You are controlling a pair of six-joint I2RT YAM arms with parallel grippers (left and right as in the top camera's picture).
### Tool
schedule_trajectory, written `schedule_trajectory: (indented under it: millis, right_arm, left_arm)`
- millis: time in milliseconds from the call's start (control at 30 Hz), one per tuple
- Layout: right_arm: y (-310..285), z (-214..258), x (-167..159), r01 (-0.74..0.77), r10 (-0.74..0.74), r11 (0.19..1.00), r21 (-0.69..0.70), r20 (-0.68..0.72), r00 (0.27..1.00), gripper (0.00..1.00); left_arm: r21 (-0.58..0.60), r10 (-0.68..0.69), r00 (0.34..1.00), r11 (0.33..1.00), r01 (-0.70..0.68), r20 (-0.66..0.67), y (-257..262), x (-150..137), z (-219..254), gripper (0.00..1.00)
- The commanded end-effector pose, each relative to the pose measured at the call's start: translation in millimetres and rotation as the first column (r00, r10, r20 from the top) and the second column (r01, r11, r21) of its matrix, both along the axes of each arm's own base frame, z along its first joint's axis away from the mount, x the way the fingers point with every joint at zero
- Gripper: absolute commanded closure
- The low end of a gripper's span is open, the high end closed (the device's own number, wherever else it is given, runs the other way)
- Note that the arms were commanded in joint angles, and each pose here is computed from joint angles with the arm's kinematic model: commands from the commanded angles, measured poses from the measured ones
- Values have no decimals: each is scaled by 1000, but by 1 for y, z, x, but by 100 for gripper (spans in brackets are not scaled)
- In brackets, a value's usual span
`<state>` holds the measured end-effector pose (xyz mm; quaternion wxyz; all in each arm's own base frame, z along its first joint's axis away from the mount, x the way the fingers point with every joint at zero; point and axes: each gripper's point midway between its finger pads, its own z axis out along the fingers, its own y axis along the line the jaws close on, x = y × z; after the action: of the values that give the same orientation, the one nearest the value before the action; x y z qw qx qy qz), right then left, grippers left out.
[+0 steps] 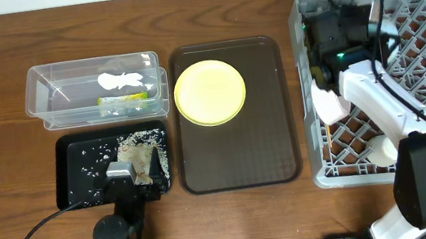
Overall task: Sort waste into correct bins and load items into the dishwasher rack
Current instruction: 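Carry the blue bowl into the dish rack and release it, then reach the right gripper to the yellow plate and grasp its edge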
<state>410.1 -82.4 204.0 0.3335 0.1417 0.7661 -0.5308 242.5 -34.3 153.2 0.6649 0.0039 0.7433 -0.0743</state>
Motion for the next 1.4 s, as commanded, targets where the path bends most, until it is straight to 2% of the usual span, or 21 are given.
schedule_trajectory:
  millis: [0, 233, 467, 867, 1300, 1367]
  right_arm:
    - [-3, 5, 13, -40, 40, 999, -7, -43, 998, 99]
    - [-12, -4, 30, -52, 52, 999, 0, -34, 998, 99]
    - [-8, -43, 41, -79, 59, 994, -78, -224, 973, 99]
    - [47, -52, 48, -188, 160, 978, -94, -249, 955, 98]
    - [67, -59, 46, -233, 198, 968, -96, -282, 939, 98]
    - [74, -61, 44, -252, 213, 963, -98, -303, 929, 96]
  left_arm:
    - [26, 14, 998, 1000, -13, -56, 3, -1, -19, 12]
    - [26, 14, 998, 1000, -13, -56, 3, -1, -19, 12]
    - [26, 14, 998, 1000, -13, -56, 3, -1, -19, 12]
    - [26, 14, 998, 1000, -13, -56, 3, -1, -19, 12]
    - [26, 14, 998, 1000, -13, -56, 3, -1, -19, 12]
    - [26, 14, 998, 1000, -13, -56, 3, -1, -19, 12]
